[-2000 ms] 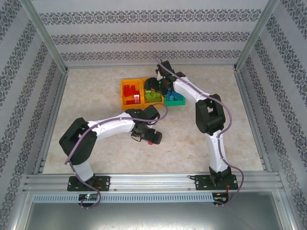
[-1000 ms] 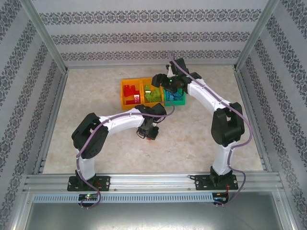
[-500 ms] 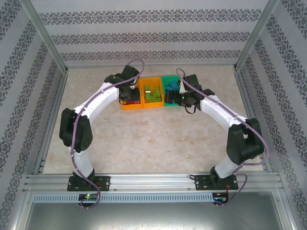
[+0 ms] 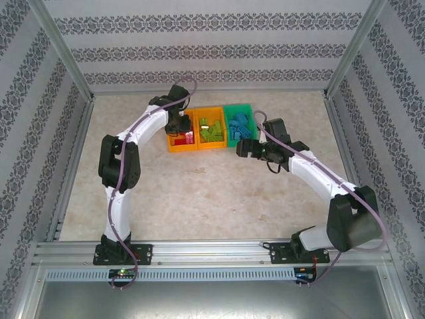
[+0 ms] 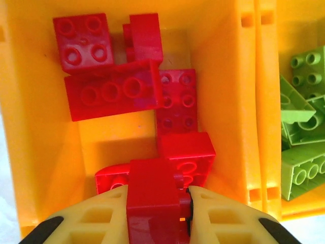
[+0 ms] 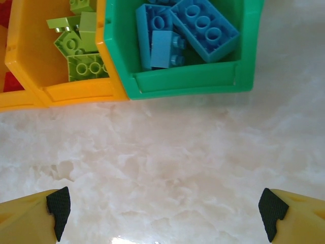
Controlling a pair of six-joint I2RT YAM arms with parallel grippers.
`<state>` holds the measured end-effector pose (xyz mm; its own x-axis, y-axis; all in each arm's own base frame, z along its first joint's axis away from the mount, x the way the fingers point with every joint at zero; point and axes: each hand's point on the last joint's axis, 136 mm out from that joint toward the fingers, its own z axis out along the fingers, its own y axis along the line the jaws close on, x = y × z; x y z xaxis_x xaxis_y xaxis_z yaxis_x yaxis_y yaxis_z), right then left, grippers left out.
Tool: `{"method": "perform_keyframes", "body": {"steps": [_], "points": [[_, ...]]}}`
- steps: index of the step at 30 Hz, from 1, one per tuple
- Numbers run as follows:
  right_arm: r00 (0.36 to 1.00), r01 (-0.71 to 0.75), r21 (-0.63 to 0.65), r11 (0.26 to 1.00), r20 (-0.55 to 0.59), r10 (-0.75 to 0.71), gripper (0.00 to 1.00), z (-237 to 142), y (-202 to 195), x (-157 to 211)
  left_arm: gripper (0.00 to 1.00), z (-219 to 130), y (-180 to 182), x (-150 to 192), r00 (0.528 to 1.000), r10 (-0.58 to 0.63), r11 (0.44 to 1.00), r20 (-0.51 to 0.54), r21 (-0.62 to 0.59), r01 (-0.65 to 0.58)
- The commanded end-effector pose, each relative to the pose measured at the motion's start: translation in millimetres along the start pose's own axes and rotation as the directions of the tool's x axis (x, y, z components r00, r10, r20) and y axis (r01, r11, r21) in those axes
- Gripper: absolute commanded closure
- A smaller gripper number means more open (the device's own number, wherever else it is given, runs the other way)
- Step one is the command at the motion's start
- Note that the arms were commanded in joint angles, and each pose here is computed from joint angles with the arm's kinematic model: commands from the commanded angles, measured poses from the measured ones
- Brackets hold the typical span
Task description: Sort the legos into containers by color
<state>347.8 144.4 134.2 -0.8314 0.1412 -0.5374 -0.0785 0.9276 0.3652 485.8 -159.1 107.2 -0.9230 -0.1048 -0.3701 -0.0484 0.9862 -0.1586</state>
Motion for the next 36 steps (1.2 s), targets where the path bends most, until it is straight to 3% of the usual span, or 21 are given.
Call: {"method": "perform_keyframes", "body": {"steps": [1, 19, 20, 25, 26, 32, 36], "points": [[0.999, 0.017, 0.042, 0.999, 0.043, -0.019, 0.02, -10, -12, 0, 0.73, -10, 3, -24, 0.998, -0.001, 1.0, 0.067, 0.014, 0.0], [0.996, -0.044, 0.094, 0.995, 0.081, 0.036, 0.02, -31, -44, 13, 0.6, 11, 3, -29, 0.999, 0.016, 0.999, 0.04, 0.035, -0.017], [0.996, -0.046, 0.095, 0.994, 0.08, 0.039, 0.02, -31, -44, 14, 0.56, 11, 1, -29, 0.999, 0.012, 0.999, 0.04, 0.042, -0.013], [0.996, -0.03, 0.114, 0.993, 0.089, 0.019, 0.02, -32, -50, 17, 0.16, 6, 1, -26, 0.999, -0.001, 0.999, 0.043, 0.048, -0.001], [0.995, -0.016, 0.127, 0.992, 0.098, 0.004, 0.02, -33, -52, 15, 0.0, 3, 1, -26, 0.999, -0.001, 0.999, 0.052, 0.051, -0.001], [0.933, 0.153, 0.352, 0.923, 0.257, -0.252, 0.02, -53, -85, -12, 0.0, -33, 6, -25, 0.984, 0.016, 0.998, 0.179, 0.059, -0.027], [0.853, 0.134, 0.418, 0.898, 0.413, -0.319, 0.02, -56, -108, -30, 0.01, -59, 33, -13, 0.936, 0.072, 0.997, 0.343, -0.036, -0.064]]}}
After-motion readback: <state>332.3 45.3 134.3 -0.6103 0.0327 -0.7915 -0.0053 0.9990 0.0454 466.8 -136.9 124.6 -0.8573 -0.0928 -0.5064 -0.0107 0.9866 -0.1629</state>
